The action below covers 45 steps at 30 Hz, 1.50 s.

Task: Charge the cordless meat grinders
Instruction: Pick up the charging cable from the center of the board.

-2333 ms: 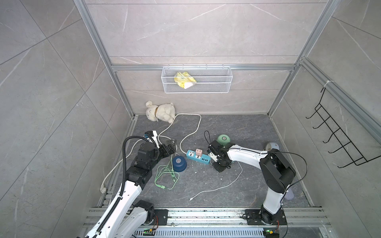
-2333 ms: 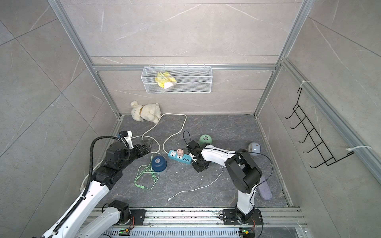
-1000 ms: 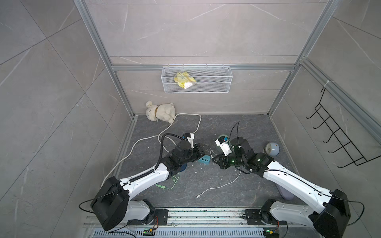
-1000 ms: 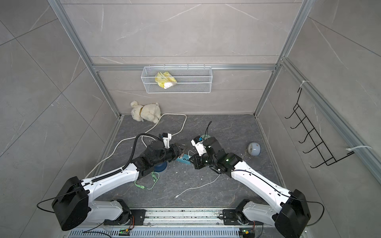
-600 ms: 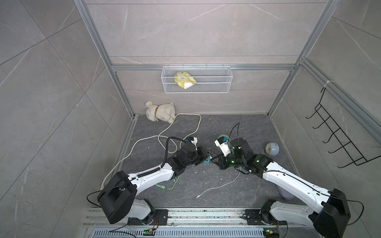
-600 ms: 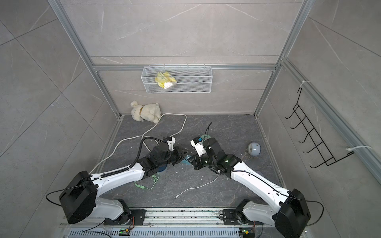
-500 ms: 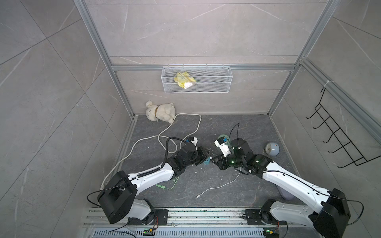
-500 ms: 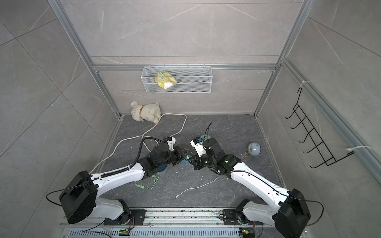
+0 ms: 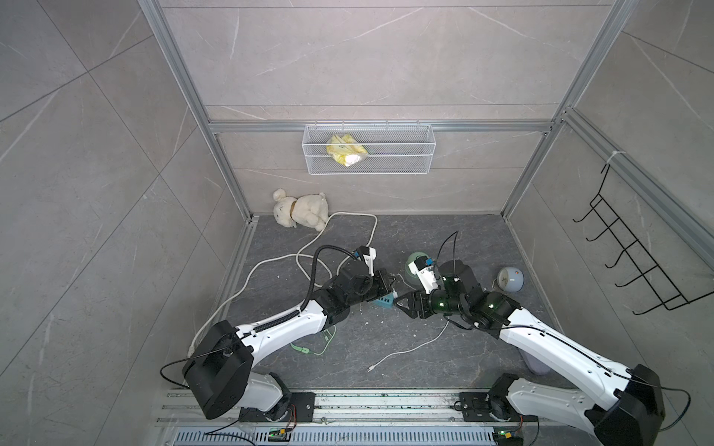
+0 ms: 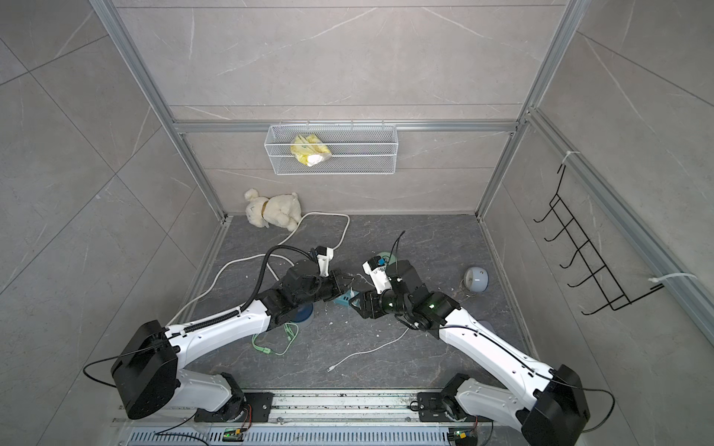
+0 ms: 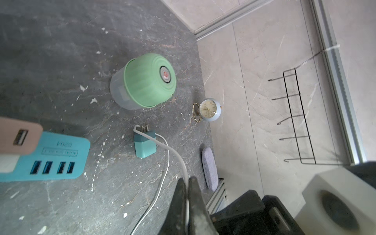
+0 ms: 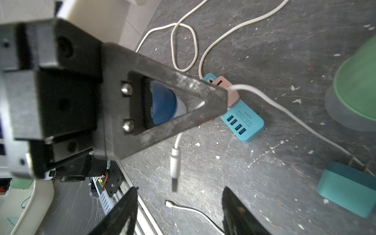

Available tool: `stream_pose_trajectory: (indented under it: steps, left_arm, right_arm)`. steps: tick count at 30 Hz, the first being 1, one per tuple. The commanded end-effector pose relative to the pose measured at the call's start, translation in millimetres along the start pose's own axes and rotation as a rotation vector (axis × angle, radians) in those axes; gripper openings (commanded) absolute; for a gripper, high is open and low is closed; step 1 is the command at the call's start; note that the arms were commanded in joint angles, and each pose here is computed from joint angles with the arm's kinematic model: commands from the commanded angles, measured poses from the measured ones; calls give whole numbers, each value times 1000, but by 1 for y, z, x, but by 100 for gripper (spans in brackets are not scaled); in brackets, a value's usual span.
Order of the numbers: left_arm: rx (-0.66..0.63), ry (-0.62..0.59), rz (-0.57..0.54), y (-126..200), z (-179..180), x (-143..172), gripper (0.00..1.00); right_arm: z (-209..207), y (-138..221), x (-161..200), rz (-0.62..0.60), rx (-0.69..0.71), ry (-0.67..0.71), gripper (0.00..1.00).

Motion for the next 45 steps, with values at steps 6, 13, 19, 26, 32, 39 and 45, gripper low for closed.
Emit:
stream_pose_trajectory:
  steps: [6,13,19,26,32,39,45]
  left_arm:
    - [219,-740,73,12,-29,21,0]
    - [338,-999,30,21,-30,33,0]
    - [305,-1065,-20,19,-28,26,0]
    - [316,-1094,-37,17,-33,26,0]
    - [330,-1095,-17,17,-35,29,0]
    - [333,-1039,23,13,-33,32,15]
    - [387,-951,30,36,-28,25,56]
  right_arm:
    - [-30,25,-31,-131,87,-532,67]
    - [-29,17,-39,-199,-43,-866,66]
    - [-30,11,-33,-130,-16,-1026,59]
    - [-32,6,-34,-121,-16,-1057,50]
    - [-30,2,-40,-134,-53,-1058,33]
    - [-28,-1,-43,-158,-106,-1069,0]
    - [-25,8,-51,-193,-166,-1035,0]
Point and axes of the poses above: each gripper's point midway between its finger pads, its own y axis back along the fingers, its own z axis along the line the jaws close on, x = y × z, the point moved 3 cm from there along y, back along the fingers, and after that the axes turned 11 degrees about y, right-handed, at the moved point
